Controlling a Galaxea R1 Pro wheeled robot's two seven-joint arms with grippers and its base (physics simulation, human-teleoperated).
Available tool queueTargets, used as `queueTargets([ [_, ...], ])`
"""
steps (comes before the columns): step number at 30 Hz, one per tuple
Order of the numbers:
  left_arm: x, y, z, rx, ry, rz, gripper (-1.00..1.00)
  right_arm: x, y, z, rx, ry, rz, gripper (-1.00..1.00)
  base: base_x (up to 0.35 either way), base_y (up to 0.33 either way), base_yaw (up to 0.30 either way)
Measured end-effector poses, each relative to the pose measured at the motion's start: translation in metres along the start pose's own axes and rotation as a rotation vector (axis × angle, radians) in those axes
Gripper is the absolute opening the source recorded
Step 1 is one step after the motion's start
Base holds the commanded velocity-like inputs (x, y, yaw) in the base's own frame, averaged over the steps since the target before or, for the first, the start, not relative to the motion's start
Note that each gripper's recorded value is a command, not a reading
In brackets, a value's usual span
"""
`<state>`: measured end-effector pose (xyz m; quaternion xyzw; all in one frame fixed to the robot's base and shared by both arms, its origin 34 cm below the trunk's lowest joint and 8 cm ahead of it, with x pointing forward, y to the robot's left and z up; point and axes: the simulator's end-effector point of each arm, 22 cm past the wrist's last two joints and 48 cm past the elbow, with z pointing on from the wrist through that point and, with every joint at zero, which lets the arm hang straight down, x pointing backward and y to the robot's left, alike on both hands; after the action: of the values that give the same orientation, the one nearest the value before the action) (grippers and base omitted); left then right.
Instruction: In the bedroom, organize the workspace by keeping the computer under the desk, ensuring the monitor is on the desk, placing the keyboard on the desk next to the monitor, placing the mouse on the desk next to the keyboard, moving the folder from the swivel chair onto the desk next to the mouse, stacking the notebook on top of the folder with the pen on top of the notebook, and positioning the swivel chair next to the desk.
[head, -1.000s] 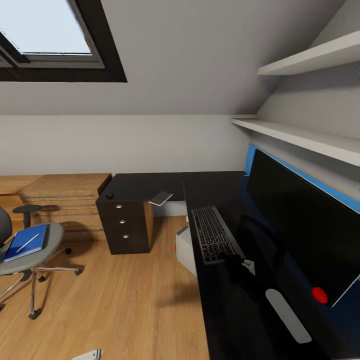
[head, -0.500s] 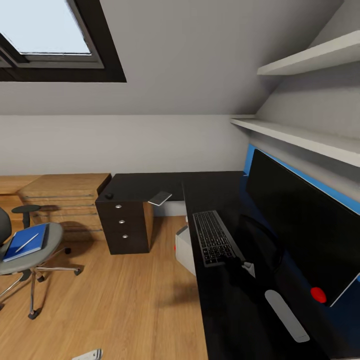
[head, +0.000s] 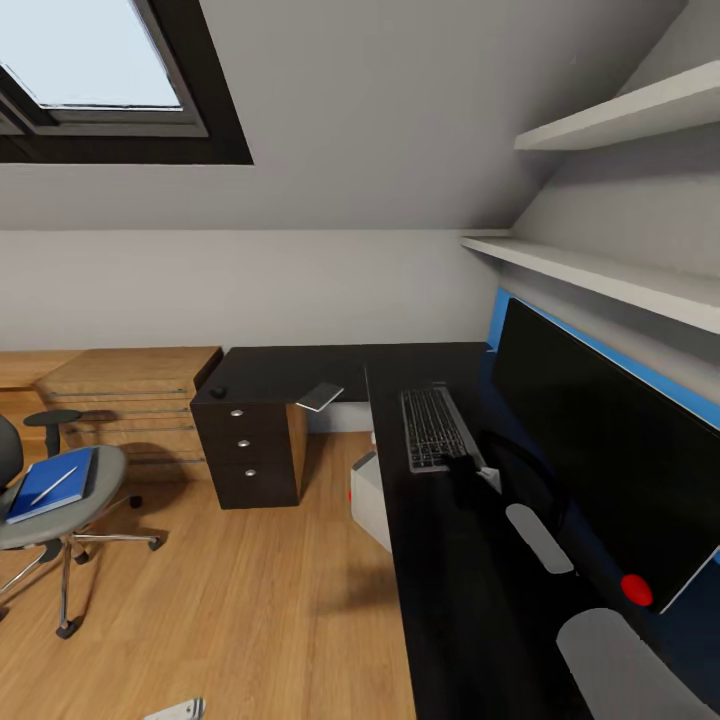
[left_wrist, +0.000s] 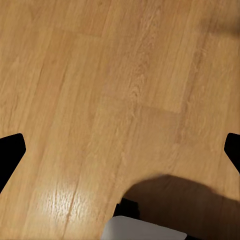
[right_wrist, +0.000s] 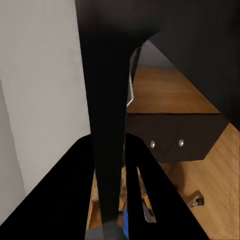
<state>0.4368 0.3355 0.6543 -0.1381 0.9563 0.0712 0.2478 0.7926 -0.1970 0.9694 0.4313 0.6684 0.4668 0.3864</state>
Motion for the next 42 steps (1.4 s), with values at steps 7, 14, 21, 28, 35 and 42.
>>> queueTargets([
  [7,0.0,0.0,0.0,0.0,0.0,0.001,1.0,-0.006,-0.023,0.024,0.102,0.004,0.042,-1.0,0.0,0.0,0.0],
  [14,0.0,0.001,0.0,-0.001,-0.001,0.002,1.0,-0.002,-0.011,0.027,0.058,0.005,0.055,-1.0,0.0,0.0,0.0],
  [21,0.0,0.0,0.0,0.0,0.0,0.001,1.0,-0.007,0.012,0.025,-0.068,-0.002,0.052,-1.0,0.0,0.0,0.0],
  [28,-0.007,0.0,0.0,-0.001,-0.03,0.0,1.0,-0.004,0.01,0.026,-0.067,0.004,0.056,-1.0,-0.046,0.0,0.0],
  [35,-0.013,-0.001,0.0,0.001,-0.061,-0.004,1.0,-0.002,-0.006,0.025,-0.033,0.005,0.063,-1.0,-0.183,0.0,0.0],
  [42,-0.014,-0.001,0.0,0.001,-0.064,-0.004,1.0,-0.003,-0.011,0.025,-0.023,0.004,0.063,-1.0,-0.175,0.0,0.0],
])
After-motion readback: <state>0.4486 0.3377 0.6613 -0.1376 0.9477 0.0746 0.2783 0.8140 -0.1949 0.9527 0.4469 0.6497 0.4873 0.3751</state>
